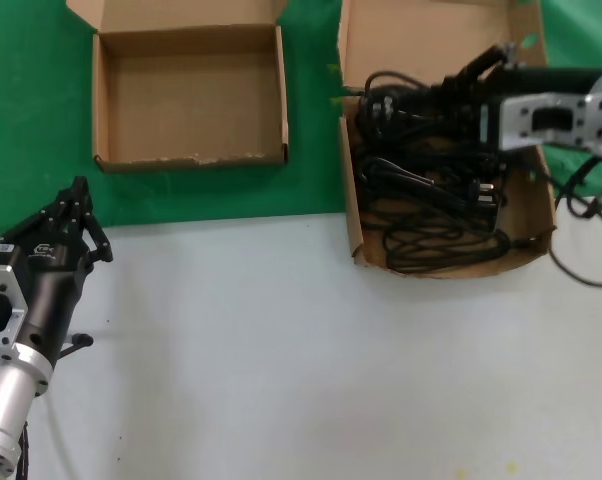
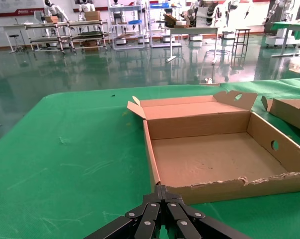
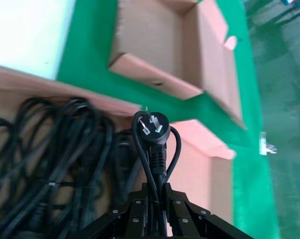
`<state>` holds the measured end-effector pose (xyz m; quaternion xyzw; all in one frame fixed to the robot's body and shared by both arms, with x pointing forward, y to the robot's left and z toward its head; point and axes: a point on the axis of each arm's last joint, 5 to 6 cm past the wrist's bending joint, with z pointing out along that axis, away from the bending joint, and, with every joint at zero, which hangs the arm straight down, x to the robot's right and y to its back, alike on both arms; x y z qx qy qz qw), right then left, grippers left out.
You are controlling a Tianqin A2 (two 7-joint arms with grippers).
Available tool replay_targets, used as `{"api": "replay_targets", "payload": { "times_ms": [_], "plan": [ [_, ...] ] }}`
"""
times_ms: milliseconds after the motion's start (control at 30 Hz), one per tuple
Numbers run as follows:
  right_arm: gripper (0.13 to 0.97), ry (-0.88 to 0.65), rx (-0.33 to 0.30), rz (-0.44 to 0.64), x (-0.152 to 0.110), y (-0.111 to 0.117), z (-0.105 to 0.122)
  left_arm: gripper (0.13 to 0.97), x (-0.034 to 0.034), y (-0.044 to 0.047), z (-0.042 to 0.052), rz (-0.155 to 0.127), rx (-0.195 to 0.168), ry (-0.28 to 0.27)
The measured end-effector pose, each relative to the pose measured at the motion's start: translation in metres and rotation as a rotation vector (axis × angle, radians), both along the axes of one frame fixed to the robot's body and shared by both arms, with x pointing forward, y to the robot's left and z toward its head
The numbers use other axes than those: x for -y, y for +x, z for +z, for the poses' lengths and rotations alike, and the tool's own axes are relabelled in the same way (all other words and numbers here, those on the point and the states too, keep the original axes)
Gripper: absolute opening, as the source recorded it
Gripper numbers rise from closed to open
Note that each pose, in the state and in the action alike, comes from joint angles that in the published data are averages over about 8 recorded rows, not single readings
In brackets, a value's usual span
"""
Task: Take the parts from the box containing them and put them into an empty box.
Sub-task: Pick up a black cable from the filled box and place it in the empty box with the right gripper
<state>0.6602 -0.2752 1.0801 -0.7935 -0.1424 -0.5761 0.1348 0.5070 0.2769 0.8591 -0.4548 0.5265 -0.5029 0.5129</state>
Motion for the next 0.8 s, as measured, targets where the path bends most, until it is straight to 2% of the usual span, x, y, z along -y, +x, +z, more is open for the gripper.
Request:
{"api": "replay_targets", "payload": {
  "times_ms": [200, 433, 600, 800],
  "plan": [
    [0.204, 0.028, 0.053, 0.016, -0.014, -0.014, 0.041, 0.145, 0.0000, 0.0000, 0.0000, 0.000, 0.000, 0.000],
    [0.204, 0.080, 0.141, 0.097, -0.051, -0.024, 0.073, 0.145, 0.0000, 0.0000, 0.0000, 0.000, 0.000, 0.000],
    [0.204, 0.110, 0.181, 0.166, -0.086, -0.024, 0.078, 0.145, 0.0000, 0.0000, 0.0000, 0.000, 0.000, 0.000],
    [0.204, 0.136, 0.201, 0.235, -0.126, -0.016, 0.070, 0.145, 0.0000, 0.0000, 0.0000, 0.000, 0.000, 0.000]
  ]
}}
